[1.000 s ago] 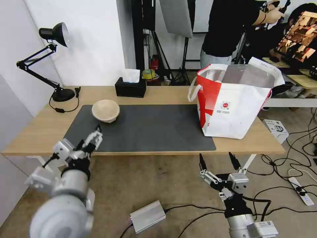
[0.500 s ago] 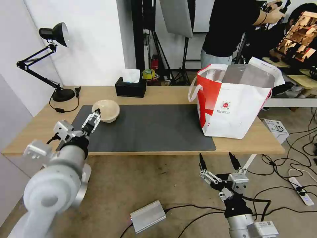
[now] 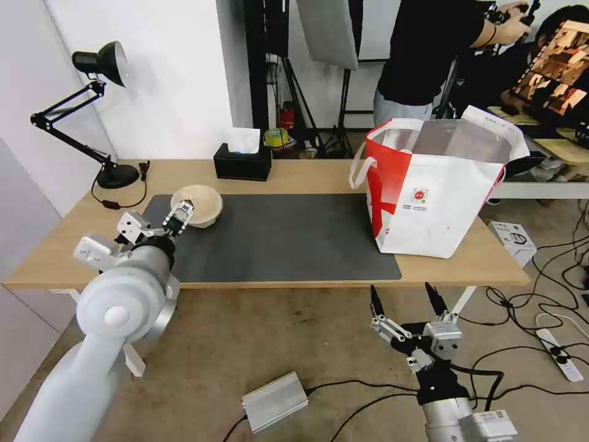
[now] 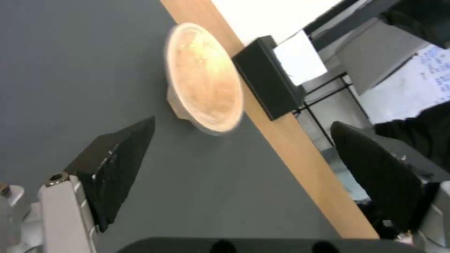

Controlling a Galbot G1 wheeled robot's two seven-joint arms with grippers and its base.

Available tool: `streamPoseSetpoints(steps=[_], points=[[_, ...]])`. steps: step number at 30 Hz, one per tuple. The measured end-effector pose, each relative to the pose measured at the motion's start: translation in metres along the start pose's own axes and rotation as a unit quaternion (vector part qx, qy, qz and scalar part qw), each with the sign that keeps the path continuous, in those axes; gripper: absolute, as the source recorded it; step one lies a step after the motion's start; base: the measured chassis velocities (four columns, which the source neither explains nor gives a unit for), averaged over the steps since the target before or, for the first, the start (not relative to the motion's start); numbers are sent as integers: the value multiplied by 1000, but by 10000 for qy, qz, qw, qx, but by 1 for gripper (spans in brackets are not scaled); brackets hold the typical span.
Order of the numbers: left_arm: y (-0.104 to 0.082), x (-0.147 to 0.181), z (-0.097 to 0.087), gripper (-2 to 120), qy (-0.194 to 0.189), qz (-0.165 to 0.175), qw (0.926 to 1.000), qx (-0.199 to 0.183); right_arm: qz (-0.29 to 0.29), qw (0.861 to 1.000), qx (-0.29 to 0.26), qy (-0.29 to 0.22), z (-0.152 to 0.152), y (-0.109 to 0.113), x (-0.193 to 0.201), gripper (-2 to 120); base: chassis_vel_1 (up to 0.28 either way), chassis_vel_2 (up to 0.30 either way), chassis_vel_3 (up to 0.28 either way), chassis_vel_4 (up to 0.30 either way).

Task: Pick up the trash from the table and place it into the takeout bag.

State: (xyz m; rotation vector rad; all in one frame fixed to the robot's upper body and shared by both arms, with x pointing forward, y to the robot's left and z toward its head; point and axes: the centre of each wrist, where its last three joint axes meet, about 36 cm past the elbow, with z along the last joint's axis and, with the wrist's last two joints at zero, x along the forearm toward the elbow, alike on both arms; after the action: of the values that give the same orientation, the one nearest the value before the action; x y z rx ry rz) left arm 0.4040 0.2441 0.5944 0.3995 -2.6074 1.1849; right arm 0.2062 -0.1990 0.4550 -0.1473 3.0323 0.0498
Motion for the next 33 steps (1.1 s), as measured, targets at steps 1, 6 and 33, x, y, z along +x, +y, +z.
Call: streamPoseSetpoints(steps=[1, 6, 33], points=[[0, -3, 0, 100, 8, -32, 10000, -8, 0, 10000, 0, 0, 0, 0, 0, 100, 0, 0, 0, 0], [-2, -20, -4, 100, 97, -347, 9993, -6, 0, 10000, 0, 0, 0, 0, 0, 100, 0, 0, 0, 0], [-20, -80, -18, 100, 417, -963, 9943, 173, 0, 10000, 0, 0, 0, 0, 0, 100, 0, 0, 0, 0]])
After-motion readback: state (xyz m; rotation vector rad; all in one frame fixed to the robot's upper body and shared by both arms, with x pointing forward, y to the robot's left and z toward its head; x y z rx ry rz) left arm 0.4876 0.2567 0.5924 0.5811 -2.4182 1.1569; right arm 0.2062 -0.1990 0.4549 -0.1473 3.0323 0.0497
